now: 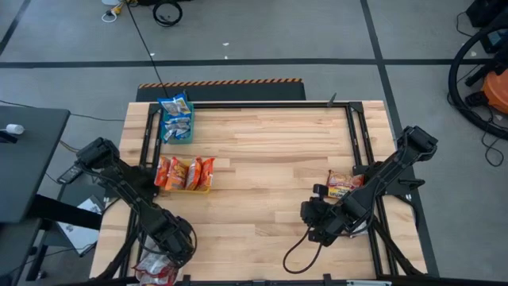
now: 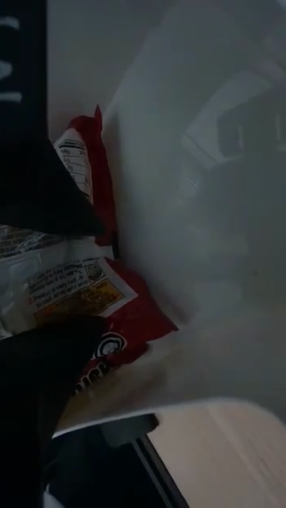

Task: Sort Maruchan noodles
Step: Put the red noodle pack into the white bin

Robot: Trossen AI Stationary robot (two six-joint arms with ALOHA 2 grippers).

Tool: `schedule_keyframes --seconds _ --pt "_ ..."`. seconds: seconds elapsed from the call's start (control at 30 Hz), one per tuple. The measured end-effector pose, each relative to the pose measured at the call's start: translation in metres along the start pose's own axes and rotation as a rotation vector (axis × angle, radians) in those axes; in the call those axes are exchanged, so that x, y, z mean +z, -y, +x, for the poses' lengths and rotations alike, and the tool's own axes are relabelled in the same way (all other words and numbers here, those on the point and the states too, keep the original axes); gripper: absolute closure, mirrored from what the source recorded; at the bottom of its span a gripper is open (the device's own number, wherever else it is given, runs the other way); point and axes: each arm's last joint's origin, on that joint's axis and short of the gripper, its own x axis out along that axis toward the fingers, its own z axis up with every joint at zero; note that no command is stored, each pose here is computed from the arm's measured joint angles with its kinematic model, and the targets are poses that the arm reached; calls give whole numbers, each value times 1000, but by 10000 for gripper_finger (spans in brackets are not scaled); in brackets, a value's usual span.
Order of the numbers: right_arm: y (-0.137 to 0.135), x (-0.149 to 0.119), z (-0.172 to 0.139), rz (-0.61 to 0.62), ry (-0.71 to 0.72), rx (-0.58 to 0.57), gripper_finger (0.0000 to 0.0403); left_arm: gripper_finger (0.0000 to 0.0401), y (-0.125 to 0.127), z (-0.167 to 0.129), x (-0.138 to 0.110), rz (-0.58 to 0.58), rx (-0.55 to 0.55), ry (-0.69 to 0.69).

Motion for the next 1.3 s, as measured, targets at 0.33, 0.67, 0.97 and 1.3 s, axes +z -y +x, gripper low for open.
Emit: schedule_keyframes --seconds 0.33,0.67,0.97,1.3 --pt "10 7 -14 -104 -84 -69 260 174 0 -4 0 4 2 -74" --pt "35 -32 -2 -104 -395 -238 260 170 -1 -26 -5 60 -91 31" --pt "83 -58 36 115 -672 -384 260 170 -1 -26 -4 58 -88 33" --pt "127 -35 53 415 -740 -235 260 170 12 -53 -18 139 -195 64"
